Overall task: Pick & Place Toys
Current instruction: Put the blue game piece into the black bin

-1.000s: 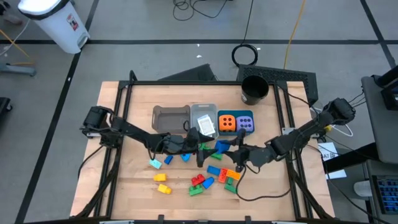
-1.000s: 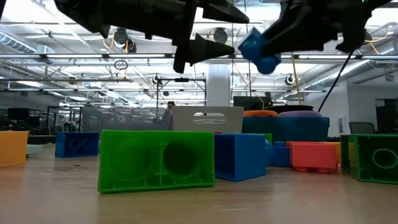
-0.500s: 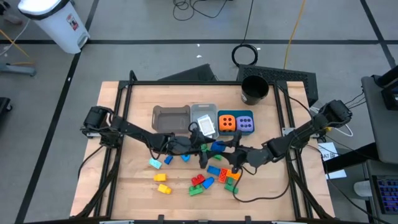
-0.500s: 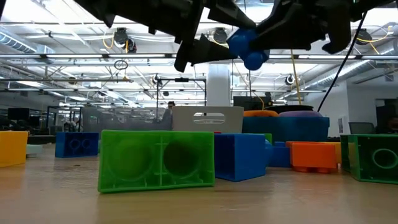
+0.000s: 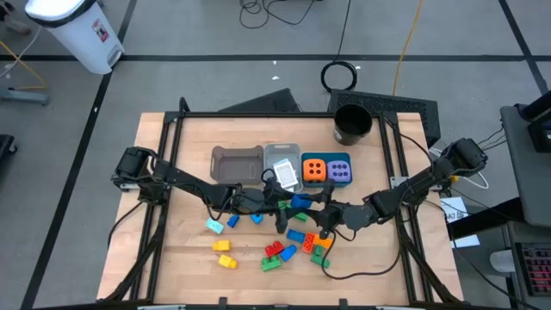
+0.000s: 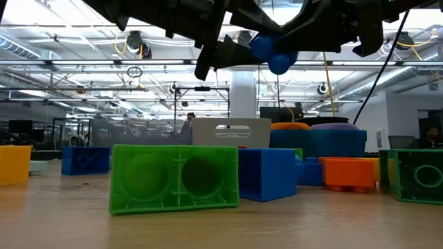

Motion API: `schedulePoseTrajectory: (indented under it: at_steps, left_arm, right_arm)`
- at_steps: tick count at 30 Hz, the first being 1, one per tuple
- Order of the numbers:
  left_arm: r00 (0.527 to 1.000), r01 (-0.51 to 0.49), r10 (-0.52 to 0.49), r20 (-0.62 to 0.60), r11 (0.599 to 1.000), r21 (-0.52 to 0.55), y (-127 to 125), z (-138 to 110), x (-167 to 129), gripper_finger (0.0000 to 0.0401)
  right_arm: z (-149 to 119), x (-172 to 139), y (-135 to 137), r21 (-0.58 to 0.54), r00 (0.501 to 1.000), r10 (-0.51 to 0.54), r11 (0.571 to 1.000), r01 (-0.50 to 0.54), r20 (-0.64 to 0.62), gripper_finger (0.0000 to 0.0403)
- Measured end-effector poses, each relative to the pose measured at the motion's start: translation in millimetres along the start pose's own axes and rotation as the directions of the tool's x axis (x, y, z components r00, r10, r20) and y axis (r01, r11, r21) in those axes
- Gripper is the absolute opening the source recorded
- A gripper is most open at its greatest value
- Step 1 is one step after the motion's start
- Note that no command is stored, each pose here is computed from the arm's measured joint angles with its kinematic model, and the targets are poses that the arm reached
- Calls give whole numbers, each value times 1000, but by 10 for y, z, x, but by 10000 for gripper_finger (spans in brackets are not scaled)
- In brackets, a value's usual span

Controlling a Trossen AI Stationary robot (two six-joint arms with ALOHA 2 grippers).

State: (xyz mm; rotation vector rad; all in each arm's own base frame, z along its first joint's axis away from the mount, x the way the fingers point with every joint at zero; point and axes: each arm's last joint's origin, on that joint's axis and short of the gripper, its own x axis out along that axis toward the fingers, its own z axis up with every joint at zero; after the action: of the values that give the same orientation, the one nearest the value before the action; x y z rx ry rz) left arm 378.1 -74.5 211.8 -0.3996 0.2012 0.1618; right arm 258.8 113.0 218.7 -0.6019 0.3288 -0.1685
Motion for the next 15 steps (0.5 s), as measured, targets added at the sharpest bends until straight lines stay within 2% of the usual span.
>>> schedulePoseTrajectory:
  at_steps: [7, 15]
  left_arm:
    - [1000, -9, 9, 5, 1000, -21, 11, 0, 1, 139]
    - [1000, -15, 15, 10, 1000, 16, 12, 3, 2, 137]
  right_arm:
    - [5, -4, -3, 4, 1000, 0, 1000, 0, 3, 161]
    - [11, -9, -10, 106, 1000, -2, 994, 1, 6, 168]
